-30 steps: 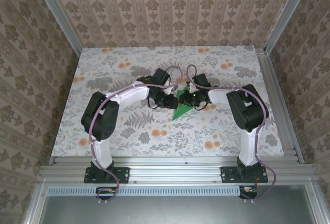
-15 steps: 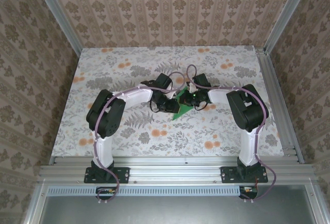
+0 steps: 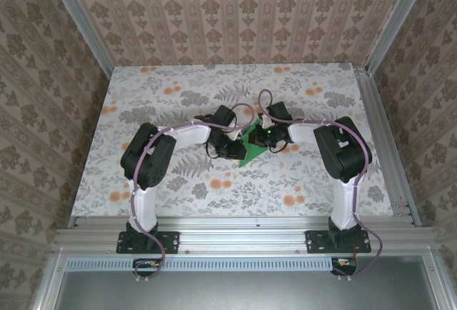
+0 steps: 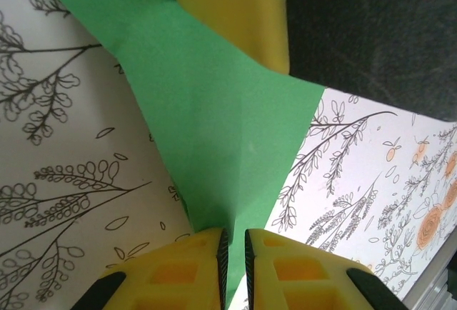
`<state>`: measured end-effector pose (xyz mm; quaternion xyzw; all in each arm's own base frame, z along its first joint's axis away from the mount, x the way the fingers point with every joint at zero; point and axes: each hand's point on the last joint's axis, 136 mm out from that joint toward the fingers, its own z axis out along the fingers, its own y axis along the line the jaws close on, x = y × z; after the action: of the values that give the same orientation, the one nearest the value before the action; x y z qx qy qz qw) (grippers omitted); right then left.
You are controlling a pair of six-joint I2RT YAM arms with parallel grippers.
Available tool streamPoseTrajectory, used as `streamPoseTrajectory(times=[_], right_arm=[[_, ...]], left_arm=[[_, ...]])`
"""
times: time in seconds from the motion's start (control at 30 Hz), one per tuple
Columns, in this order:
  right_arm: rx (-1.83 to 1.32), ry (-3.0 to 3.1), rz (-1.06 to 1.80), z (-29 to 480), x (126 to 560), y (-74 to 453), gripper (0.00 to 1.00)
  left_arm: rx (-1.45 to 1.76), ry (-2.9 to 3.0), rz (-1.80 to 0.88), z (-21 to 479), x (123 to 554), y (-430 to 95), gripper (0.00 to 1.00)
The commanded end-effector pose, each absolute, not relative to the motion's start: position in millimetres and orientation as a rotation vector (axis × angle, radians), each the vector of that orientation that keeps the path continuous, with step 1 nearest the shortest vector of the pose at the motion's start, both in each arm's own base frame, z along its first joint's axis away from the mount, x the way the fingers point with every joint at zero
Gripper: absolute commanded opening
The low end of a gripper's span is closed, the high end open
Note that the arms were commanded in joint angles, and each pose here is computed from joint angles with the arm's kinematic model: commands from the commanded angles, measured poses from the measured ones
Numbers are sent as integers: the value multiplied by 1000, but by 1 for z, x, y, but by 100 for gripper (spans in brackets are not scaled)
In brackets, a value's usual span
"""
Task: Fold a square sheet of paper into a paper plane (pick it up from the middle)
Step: Fourth fold the wing at the center of the table.
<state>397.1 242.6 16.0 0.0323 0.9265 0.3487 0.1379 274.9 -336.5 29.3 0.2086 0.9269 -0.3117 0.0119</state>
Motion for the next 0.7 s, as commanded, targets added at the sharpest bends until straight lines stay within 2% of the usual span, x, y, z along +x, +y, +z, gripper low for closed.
streamPoseTrajectory(times=[0.0,0.43,0.67], right_arm=[[144,2805,871,-19,380,220,10],[144,2796,872,-16,381,220,10],[148,2721,924,9,392,222,15]], left_arm=[[639,2932,-989,15,269,-332,17],[638,2986,-915,-4,260,-317,16],[652,3024,-841,-19,251,-304,15]])
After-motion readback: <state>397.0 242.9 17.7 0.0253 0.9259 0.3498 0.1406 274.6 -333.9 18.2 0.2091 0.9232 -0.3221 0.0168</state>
